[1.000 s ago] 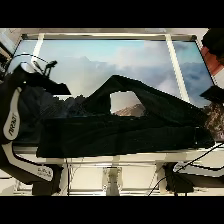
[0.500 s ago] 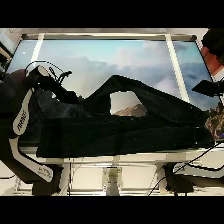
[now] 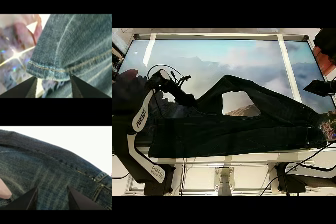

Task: Fold the clothes and pants, and hang the long-sleeved shirts on hangers.

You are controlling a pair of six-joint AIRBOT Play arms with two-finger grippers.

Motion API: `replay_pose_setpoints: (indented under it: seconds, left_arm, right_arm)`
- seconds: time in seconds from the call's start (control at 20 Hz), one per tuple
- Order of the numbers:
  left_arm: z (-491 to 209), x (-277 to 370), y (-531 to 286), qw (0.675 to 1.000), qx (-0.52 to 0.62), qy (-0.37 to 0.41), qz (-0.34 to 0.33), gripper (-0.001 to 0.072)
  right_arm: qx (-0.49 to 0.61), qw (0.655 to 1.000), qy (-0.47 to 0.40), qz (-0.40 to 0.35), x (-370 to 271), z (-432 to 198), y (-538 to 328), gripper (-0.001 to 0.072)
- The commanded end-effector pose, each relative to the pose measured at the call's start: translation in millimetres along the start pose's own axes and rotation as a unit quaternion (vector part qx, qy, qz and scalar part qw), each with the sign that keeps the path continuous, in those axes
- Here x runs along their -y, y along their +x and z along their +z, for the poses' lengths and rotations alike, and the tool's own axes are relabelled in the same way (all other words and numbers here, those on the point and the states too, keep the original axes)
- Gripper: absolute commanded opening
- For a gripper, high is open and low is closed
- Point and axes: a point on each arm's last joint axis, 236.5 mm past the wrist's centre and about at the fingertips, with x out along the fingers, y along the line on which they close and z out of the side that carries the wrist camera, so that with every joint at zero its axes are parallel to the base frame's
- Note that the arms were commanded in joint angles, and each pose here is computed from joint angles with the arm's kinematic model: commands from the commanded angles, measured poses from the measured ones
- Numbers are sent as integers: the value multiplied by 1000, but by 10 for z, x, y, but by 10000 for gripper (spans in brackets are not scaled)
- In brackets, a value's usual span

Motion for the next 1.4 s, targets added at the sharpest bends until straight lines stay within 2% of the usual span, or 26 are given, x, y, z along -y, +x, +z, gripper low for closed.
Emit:
replay_pose_setpoints:
  seconds: [0.0, 0.15, 0.2, 0.25, 0.4, 0.55, 0.8, 0.95, 1.05, 1.2, 1.25, 1.35]
  left_arm:
    - [160, -12, 110, 1000, 23, 6, 14, 403]
    - [344, -61, 164, 998, 55, 2, 31, 164]
    - [423, -72, 156, 997, 71, 0, 38, 61]
    - [472, -70, 131, 996, 81, 1, 42, 19]
    - [579, -68, -184, 991, 118, 5, 64, 18]
    - [695, -142, -1026, 972, 197, 1, 129, 17]
    - [458, 41, -2900, 900, 356, 4, 250, 17]
    - [68, 163, -3573, 861, 408, -11, 302, 17]
    - [-218, 90, -3713, 856, 396, -33, 330, 17]
    - [-757, -333, -3560, 876, 294, -98, 370, 18]
    - [-909, -480, -3508, 880, 263, -121, 377, 18]
    - [-1097, -739, -3439, 885, 229, -158, 373, 18]
  right_arm:
    - [0, 1000, 0, 0, -4, 1, -2, 411]
    - [0, 1000, 0, 0, -3, -1, -2, 411]
    - [0, 1000, 0, 0, -3, -1, -2, 411]
    - [-1, 1000, 0, 0, -4, -2, -2, 411]
    - [-4, 1000, 0, 2, -14, -17, -2, 411]
    - [-11, 1000, 0, 6, -33, -51, -2, 411]
    - [-23, 1000, 0, 13, -64, -110, -4, 411]
    - [-28, 999, -1, 16, -75, -131, -6, 411]
    - [-32, 999, -4, 16, -79, -150, -7, 412]
    - [-44, 999, -10, -9, 45, -204, -6, 416]
    - [-46, 999, -13, -24, 116, -214, -8, 459]
    - [-42, 998, -17, -49, 237, -193, -14, 468]
